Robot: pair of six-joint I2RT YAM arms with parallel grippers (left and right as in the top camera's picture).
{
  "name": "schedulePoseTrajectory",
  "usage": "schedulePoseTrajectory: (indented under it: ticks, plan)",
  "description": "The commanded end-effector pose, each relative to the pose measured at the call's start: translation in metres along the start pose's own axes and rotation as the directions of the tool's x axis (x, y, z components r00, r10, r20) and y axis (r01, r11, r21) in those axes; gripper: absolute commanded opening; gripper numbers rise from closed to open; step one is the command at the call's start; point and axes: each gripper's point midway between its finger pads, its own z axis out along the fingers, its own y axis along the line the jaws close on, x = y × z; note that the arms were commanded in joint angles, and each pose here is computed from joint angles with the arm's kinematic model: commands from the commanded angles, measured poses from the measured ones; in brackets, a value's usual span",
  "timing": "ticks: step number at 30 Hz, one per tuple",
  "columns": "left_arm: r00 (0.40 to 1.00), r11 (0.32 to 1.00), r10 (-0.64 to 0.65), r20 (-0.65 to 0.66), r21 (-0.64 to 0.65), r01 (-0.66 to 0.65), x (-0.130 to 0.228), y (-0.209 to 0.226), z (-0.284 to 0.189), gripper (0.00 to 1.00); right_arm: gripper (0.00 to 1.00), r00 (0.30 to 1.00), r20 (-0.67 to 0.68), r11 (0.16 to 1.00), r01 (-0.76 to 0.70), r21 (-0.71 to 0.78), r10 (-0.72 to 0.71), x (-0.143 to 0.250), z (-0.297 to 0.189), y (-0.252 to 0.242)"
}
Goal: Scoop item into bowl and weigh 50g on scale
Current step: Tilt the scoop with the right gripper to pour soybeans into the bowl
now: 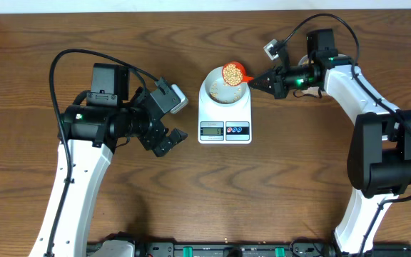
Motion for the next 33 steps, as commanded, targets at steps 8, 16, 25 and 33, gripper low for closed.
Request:
schedulePoseTrajectory:
  ticks: [8,16,25,33]
  plan:
    - [1.000,1.000,0.021,0.019,-0.007,-0.020,-0.0047,-0.0008,-0.0060,0.98,0.01,0.994,-0.044,0.994,0.100,0.036,-0.098,0.0064,0.0101,-0.0039]
    - [1.000,1.000,0.021,0.019,-0.007,-0.020,-0.0047,-0.0008,-0.0060,0.98,0.01,0.990,-0.047,0.990,0.137,0.031,-0.135,0.0064,0.0119,-0.0024]
    - [1.000,1.000,0.021,0.019,-0.007,-0.020,-0.0047,-0.0008,-0.0060,0.98,0.01,0.985,-0.041,0.986,0.166,0.032,-0.165,0.0042,0.0121,-0.0030]
    - [1.000,1.000,0.021,0.019,-0.007,-0.020,-0.0047,-0.0008,-0.0060,0.98,0.01,0.982,-0.042,0.982,0.185,0.032,-0.183,0.0042,0.0121,-0.0031]
